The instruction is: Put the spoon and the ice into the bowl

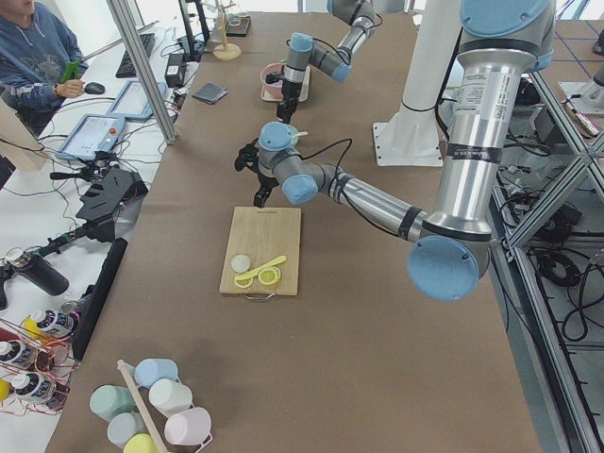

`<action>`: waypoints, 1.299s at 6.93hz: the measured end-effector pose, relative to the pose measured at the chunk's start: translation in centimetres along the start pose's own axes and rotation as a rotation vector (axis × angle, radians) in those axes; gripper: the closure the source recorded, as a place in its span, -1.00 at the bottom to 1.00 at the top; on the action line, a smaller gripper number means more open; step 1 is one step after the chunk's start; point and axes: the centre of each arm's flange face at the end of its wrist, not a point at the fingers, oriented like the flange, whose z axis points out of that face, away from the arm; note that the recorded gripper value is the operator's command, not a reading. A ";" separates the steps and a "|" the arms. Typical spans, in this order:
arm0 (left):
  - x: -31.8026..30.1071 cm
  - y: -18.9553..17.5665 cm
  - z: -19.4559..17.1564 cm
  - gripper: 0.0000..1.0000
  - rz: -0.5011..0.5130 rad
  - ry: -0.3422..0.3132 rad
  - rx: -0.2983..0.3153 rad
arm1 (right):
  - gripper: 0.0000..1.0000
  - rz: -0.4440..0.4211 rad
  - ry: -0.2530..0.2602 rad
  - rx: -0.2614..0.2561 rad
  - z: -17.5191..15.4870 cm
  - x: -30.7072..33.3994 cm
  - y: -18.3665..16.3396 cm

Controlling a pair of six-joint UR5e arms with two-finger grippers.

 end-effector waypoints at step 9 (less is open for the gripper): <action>-23.6 16.5 -10.7 -0.95 -0.070 -0.161 -0.059 | -1.00 -0.518 0.242 -0.051 -26.0 45.3 -29.8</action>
